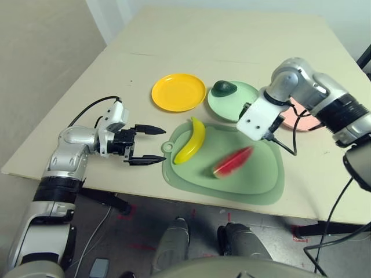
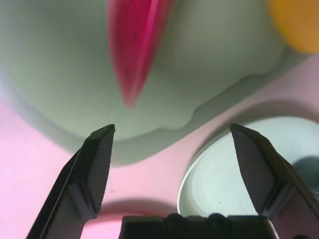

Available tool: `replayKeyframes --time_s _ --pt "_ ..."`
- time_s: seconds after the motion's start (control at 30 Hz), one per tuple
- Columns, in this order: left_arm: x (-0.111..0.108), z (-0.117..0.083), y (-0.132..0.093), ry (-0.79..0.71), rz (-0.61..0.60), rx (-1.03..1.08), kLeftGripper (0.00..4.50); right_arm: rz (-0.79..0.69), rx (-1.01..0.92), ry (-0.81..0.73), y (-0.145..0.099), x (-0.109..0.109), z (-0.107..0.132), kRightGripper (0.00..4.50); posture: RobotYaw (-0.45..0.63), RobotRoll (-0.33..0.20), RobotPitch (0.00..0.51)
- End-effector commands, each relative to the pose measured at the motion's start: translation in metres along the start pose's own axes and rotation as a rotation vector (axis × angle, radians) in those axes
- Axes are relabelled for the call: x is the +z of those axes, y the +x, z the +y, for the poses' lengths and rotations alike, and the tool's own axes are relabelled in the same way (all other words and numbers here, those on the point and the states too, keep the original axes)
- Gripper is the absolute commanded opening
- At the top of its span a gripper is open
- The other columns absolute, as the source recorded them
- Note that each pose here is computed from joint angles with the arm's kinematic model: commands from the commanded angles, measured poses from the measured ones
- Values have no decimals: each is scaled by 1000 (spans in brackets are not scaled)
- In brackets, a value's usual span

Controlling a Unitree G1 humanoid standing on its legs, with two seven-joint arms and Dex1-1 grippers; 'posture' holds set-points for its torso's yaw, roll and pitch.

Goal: Place the fruits into color-matched plates.

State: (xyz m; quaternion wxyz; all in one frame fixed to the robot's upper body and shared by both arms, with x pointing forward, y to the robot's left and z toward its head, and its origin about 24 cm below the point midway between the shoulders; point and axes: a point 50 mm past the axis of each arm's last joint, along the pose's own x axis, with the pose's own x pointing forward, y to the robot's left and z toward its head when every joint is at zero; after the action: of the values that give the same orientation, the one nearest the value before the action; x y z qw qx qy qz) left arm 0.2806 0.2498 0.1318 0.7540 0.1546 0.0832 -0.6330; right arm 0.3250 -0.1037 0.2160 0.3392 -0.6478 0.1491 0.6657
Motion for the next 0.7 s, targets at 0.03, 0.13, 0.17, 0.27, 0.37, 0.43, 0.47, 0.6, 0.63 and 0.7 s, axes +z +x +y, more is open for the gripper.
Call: replayKeyframes --time_s 0.03,0.13,0.17,0.27,0.37,0.43,0.47,0.6,0.63,0.7 --pt "-2 0 1 -2 22 -17 4500 -90 -13 125 3 17 5 4445 20 0 119" --pt "-3 0 3 -4 23 -24 4500 -86 14 213 3 24 15 4445 17 0 119" --pt "-4 0 3 -5 24 -25 4500 -81 20 246 4 26 17 4445 17 0 119" --pt "-5 1 4 -6 26 -27 4500 -67 31 291 9 30 22 4445 14 0 120" --pt "-5 1 4 -6 26 -29 4500 -44 44 327 17 30 25 4445 18 0 121" --pt "-5 1 4 -5 28 -29 4500 -31 46 356 20 30 24 4445 18 0 121" --pt "-6 1 4 -5 29 -28 4500 -29 45 364 21 30 24 4445 21 0 125" --pt "-6 1 3 -7 31 -28 4500 -21 53 393 31 31 21 4445 19 0 127" --pt "-6 1 3 -7 31 -28 4500 -19 59 399 34 32 21 4445 25 0 129" --pt "-6 1 3 -6 30 -28 4500 -15 71 407 39 33 20 4445 25 0 129"
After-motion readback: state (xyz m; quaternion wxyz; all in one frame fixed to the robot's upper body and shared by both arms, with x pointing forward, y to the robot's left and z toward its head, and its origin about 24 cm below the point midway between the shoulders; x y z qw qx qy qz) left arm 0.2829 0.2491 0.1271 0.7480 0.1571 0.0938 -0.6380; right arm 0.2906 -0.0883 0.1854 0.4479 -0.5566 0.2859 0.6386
